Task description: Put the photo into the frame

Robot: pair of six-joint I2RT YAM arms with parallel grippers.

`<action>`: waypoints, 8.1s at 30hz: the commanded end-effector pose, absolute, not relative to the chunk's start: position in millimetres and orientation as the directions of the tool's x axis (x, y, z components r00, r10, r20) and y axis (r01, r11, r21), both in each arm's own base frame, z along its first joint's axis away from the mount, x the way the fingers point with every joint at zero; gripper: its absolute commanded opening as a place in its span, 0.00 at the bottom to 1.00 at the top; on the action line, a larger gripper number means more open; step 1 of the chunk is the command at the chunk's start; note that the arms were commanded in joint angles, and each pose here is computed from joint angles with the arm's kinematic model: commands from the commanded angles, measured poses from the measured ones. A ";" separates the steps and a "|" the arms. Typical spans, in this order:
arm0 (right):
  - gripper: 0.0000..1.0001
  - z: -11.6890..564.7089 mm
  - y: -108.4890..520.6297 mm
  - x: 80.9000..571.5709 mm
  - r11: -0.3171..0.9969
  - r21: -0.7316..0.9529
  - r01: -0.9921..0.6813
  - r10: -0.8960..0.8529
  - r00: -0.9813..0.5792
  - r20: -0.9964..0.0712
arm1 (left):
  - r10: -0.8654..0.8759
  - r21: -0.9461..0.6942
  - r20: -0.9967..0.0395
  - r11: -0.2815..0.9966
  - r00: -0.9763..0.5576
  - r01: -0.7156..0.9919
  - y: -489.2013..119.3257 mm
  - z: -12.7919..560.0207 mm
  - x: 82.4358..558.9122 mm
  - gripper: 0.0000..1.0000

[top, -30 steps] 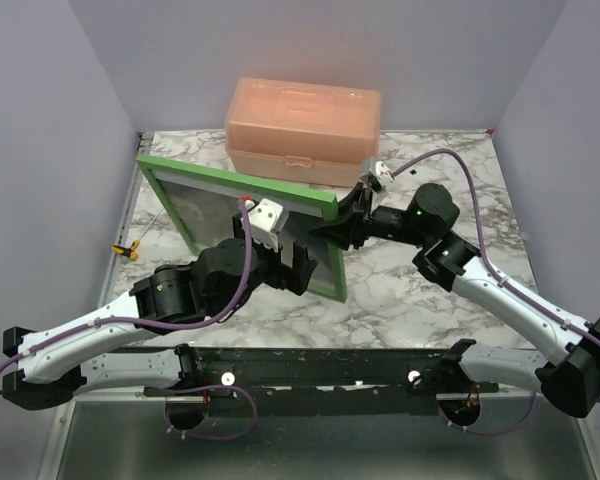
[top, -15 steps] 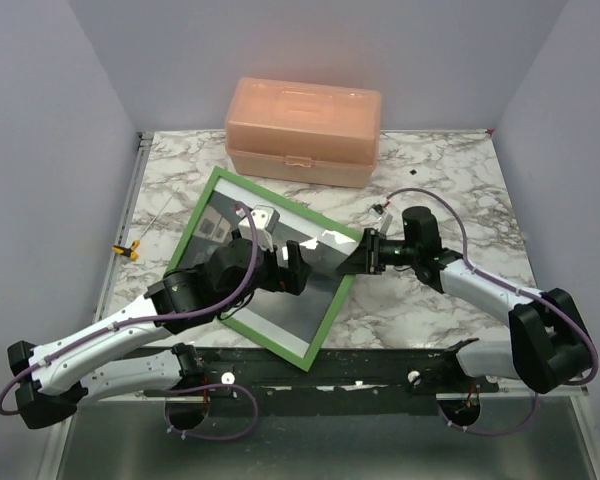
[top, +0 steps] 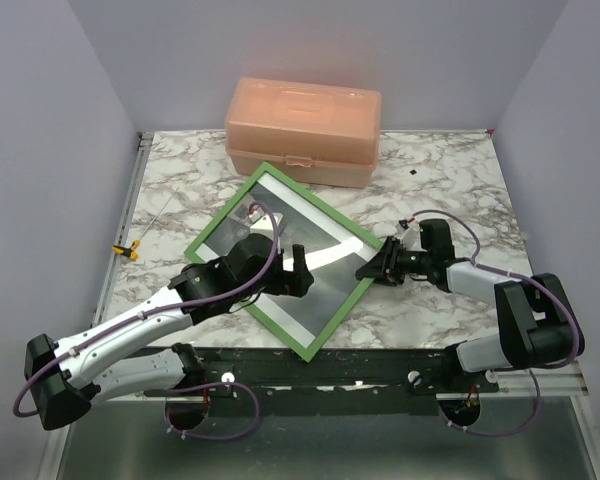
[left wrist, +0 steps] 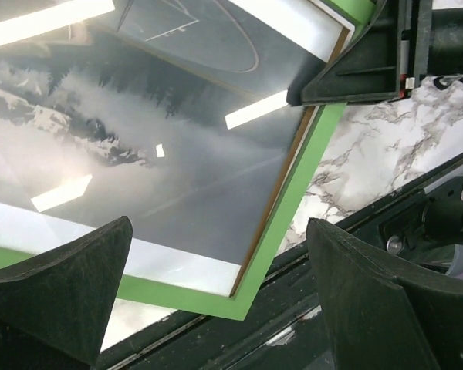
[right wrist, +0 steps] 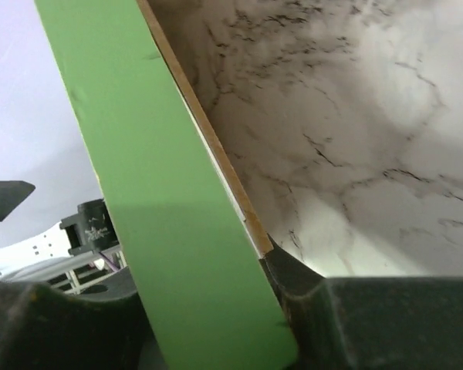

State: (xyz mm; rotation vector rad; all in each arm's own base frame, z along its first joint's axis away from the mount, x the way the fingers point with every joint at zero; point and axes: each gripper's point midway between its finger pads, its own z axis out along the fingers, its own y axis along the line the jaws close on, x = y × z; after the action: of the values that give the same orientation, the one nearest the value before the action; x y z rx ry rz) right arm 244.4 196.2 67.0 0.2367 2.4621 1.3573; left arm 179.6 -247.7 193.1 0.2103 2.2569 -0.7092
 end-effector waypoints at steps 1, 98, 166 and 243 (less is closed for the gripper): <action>0.41 20.2 142.8 283.9 0.790 0.611 0.048 0.357 -0.847 -0.394 | -0.056 -0.445 -0.646 0.838 -0.762 0.315 -242.8 172.0 172.6 0.98; 0.96 29.1 155.1 89.9 0.683 0.695 0.226 0.284 -0.958 0.033 | -0.087 -0.440 -0.211 0.898 -0.974 0.015 -260.8 33.7 264.7 0.83; 1.00 51.6 163.0 137.8 0.823 0.549 0.143 0.230 -0.969 -0.093 | -0.208 -0.450 -0.248 0.890 -0.946 -0.078 -211.4 59.5 165.9 0.93; 1.00 9.9 55.3 306.1 0.786 0.478 0.392 0.544 -0.806 -0.234 | -0.144 -0.148 -0.180 0.982 -0.973 -0.118 -162.8 -11.6 284.8 0.58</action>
State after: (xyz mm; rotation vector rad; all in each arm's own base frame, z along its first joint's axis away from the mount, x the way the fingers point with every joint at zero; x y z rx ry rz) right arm 366.8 11.4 33.7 0.6186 2.4429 0.3312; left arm 280.0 -195.3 26.4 -0.2710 2.8771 -0.4560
